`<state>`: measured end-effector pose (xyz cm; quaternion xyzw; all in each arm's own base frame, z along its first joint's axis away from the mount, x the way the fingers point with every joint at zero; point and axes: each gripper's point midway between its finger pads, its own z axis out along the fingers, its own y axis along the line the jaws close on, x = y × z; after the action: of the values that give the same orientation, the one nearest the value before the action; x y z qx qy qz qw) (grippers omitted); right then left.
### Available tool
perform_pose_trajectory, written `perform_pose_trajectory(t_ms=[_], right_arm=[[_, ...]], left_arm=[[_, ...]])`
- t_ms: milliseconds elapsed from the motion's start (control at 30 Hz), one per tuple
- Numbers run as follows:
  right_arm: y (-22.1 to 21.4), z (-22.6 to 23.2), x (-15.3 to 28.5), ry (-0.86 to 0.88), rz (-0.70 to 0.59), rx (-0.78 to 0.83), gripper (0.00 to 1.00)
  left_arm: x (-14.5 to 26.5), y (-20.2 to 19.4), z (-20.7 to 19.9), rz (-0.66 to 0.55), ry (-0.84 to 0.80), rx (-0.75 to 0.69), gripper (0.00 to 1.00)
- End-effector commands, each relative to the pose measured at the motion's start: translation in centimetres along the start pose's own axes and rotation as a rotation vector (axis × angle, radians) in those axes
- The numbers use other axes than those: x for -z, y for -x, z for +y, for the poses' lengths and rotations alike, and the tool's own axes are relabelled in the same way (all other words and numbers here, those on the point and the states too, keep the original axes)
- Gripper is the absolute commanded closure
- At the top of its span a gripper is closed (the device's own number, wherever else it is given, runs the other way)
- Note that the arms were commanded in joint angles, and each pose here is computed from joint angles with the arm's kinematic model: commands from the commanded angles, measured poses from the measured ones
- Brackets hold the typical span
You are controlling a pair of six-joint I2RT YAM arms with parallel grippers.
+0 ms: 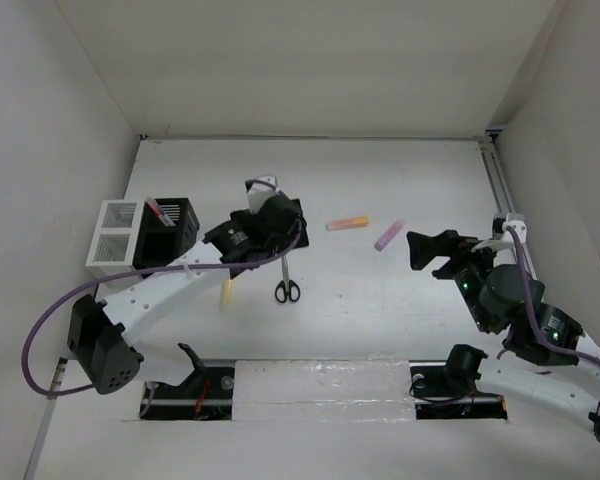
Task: Sort the stationery into containers
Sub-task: Pick up the scissors from the center of the board.
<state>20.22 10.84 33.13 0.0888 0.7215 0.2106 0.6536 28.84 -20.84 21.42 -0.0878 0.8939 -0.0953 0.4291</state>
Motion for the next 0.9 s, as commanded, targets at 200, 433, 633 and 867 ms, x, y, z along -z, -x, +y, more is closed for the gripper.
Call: perform_pose_trajectory(t_ms=[200, 433, 633, 867], right_arm=[[-5.5, 3.8, -2.5, 0.093, 0.183, 0.164, 0.01], [-10.2, 5.7, -5.6, 0.119, 0.295, 0.209, 0.01], [-11.6, 8.1, -6.9, 0.192, 0.316, 0.217, 0.02], [-18.8, 10.5, -9.5, 0.245, 0.513, 0.286, 0.13]], left_arm=[[1.2, -6.8, 2.3, 0.111, 0.043, 0.058, 0.01], [2.1, -9.9, 4.4, 0.16, 0.015, 0.053, 0.01], [1.2, -12.4, 5.4, 0.222, 0.055, 0.039, 0.01], [3.5, -9.4, 8.9, 0.07, 0.145, 0.21, 0.01]])
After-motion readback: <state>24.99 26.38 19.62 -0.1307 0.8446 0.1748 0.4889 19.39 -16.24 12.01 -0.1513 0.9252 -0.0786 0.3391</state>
